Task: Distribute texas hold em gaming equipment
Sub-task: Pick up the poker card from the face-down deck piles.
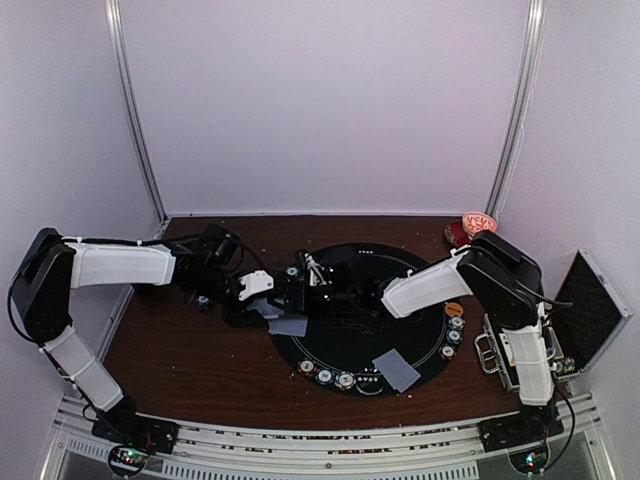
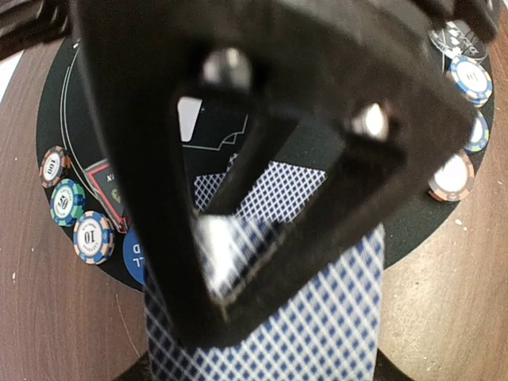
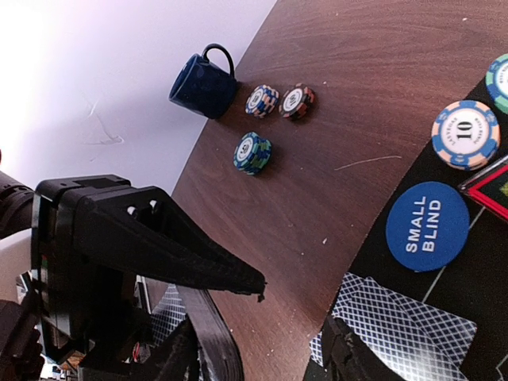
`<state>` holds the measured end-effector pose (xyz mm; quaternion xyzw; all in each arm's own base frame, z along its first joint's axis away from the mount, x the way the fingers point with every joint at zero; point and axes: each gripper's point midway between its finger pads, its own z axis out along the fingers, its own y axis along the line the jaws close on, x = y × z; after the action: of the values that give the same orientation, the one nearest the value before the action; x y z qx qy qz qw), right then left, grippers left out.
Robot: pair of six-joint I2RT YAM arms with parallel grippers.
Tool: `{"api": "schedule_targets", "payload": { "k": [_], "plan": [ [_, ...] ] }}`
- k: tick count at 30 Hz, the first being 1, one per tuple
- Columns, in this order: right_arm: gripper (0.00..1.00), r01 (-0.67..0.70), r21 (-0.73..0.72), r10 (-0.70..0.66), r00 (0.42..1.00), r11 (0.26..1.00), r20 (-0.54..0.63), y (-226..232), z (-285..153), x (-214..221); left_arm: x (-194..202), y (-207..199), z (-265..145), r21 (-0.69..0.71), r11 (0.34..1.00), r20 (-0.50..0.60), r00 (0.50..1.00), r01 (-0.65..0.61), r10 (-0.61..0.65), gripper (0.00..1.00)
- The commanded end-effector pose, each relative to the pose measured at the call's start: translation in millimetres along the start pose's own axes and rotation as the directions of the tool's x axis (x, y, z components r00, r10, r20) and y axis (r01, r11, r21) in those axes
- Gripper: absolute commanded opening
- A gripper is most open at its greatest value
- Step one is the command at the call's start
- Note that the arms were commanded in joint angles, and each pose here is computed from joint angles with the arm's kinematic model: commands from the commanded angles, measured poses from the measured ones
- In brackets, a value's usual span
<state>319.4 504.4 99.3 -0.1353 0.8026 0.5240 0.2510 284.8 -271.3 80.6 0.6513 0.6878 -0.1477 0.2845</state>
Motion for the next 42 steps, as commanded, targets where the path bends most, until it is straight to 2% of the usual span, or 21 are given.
{"api": "schedule_targets", "payload": {
  "k": [1, 4, 11, 16, 23, 31, 38, 42],
  "plan": [
    [0.51, -0.013, 0.136, 0.007, 0.999, 0.991, 0.047, -32.2, -17.8, -12.9, -14.4, 0.6, -5.6, -0.01, 0.999, 0.05, 0.998, -0.038, 0.039, 0.61],
    [0.49, -0.005, 0.109, 0.001, 0.999, 0.994, 0.039, -25.9, -17.3, -13.6, -14.1, 0.7, -5.2, -0.009, 0.999, 0.049, 0.998, -0.039, 0.039, 0.61],
    [0.5, 0.007, -0.071, -0.005, 1.0, 0.997, 0.022, 15.0, -19.6, -16.3, -13.0, 1.4, -3.7, -0.011, 0.999, 0.045, 0.998, -0.036, 0.037, 0.61],
    [0.48, 0.038, -0.088, -0.035, 0.999, 0.995, 0.027, 28.5, -27.6, -21.2, -11.9, 1.5, -2.9, -0.01, 0.999, 0.042, 0.998, -0.035, 0.035, 0.61],
    [0.39, 0.086, -0.132, -0.086, 0.996, 0.988, 0.006, 50.7, -27.6, -17.7, -12.4, 1.5, -3.3, -0.011, 0.999, 0.043, 0.998, -0.034, 0.034, 0.61],
    [0.31, 0.104, -0.118, -0.107, 0.994, 0.988, -0.016, 50.8, -24.4, -12.5, -12.6, 1.5, -2.9, -0.01, 0.999, 0.043, 0.998, -0.035, 0.035, 0.61],
    [0.02, 0.114, -0.115, -0.118, 0.993, 0.987, -0.026, 50.4, -24.7, -11.6, -12.0, 1.8, -2.6, -0.01, 0.999, 0.04, 0.999, -0.033, 0.033, 0.61],
    [0.0, 0.128, -0.117, -0.131, 0.991, 0.985, -0.022, 54.3, -29.3, -12.9, -11.9, 1.9, -2.3, -0.01, 0.999, 0.04, 0.999, -0.033, 0.033, 0.61]
  ]
}}
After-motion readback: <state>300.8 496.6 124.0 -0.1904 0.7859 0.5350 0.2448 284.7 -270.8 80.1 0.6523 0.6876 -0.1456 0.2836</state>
